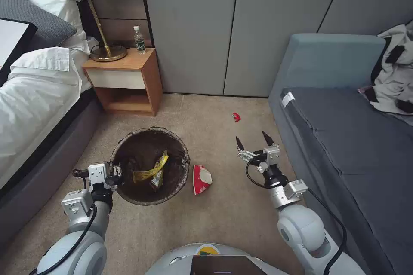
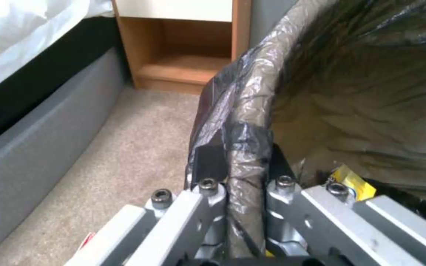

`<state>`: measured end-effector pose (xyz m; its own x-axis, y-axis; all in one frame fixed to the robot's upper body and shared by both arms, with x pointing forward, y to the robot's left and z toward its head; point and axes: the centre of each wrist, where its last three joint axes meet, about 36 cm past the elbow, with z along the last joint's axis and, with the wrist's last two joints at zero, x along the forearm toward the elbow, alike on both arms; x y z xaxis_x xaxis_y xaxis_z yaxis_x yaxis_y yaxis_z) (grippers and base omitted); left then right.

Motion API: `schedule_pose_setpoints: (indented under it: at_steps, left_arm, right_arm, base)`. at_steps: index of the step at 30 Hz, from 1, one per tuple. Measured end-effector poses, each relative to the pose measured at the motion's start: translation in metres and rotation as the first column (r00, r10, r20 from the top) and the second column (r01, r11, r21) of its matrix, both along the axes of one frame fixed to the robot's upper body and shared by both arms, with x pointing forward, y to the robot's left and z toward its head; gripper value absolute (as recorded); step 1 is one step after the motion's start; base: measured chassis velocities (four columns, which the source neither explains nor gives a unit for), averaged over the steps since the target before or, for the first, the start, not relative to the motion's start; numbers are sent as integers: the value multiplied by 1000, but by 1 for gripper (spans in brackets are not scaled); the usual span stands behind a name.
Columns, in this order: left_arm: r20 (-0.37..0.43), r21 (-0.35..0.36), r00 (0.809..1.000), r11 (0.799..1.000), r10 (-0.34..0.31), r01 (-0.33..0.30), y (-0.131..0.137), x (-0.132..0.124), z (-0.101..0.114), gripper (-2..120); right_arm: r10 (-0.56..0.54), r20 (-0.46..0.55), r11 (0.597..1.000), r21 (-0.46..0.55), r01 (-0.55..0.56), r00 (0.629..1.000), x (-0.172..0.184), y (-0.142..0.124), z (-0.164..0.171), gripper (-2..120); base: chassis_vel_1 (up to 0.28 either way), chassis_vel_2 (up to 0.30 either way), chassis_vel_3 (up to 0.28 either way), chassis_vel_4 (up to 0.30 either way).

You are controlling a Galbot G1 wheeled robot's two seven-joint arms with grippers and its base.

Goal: Pick up the trash bin, then pick up the garbage from the floor and place it into the trash bin.

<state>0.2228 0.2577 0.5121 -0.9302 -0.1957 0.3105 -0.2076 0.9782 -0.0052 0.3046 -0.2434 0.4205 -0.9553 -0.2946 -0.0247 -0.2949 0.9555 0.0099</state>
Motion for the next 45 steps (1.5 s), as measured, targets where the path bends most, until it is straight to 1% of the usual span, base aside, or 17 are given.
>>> schedule_pose_setpoints:
  at_steps: [1, 4, 10, 14, 15, 18, 23, 25, 27, 29, 34, 38, 45]
  left_arm:
    - [0, 0, 1000, 1000, 0, 0, 0, 0, 0, 3]
    - [1, 3, 1000, 1000, 6, -6, 2, 0, 0, 3]
    - [1, 3, 1000, 1000, 12, -12, 3, 0, 1, 3]
    - [2, 6, 1000, 1000, 20, -20, 5, -1, 1, 3]
    - [2, 6, 1000, 1000, 20, -20, 5, -1, 1, 3]
    - [1, 6, 1000, 1000, 23, -23, 5, -1, 1, 3]
    - [-1, 6, 1000, 1000, 26, -26, 5, -1, 1, 3]
    - [-4, 9, 1000, 1000, 28, -28, 6, -2, 1, 3]
    - [-5, 9, 1000, 1000, 28, -28, 6, -2, 0, 3]
    - [-6, 7, 1000, 1000, 28, -27, 6, -2, 0, 3]
    - [-8, 4, 1000, 1000, 26, -26, 5, -2, 0, 3]
    - [-9, 4, 1000, 1000, 25, -25, 4, -2, 0, 3]
    - [-10, -1, 1000, 1000, 22, -22, 3, -2, 0, 3]
  right_arm:
    - [0, 0, 1000, 0, 0, 1000, 0, 0, 0, 100]
    - [57, -53, 998, -4, -57, 997, 12, -11, -5, 100]
    - [115, -104, 993, -12, -117, 988, 22, -18, -14, 100]
    - [199, -179, 978, -26, -207, 964, 31, -22, -36, 100]
    - [199, -179, 978, -26, -207, 964, 31, -22, -36, 100]
    - [240, -210, 967, -38, -253, 948, 44, -25, -51, 100]
    - [264, -252, 959, -30, -280, 931, 55, -26, -63, 100]
    - [292, -292, 950, -24, -312, 911, 64, -29, -75, 100]
    - [302, -304, 946, -25, -324, 904, 68, -30, -80, 100]
    - [306, -329, 943, -25, -332, 893, 73, -27, -94, 100]
    - [308, -350, 941, -24, -337, 885, 75, -18, -110, 100]
    - [303, -372, 939, -38, -341, 877, 77, -3, -133, 100]
    - [299, -394, 936, -56, -348, 869, 82, 11, -154, 100]
  base:
    - [0, 0, 0, 0]
    - [0, 0, 0, 0]
    - [0, 0, 0, 0]
    - [0, 0, 0, 0]
    - [0, 0, 0, 0]
    - [0, 0, 0, 0]
    - [0, 0, 0, 0]
    - [0, 0, 0, 0]
    - [0, 0, 0, 0]
    - [0, 0, 0, 0]
    - [0, 0, 0, 0]
    - [0, 0, 0, 0]
    - [0, 0, 0, 0]
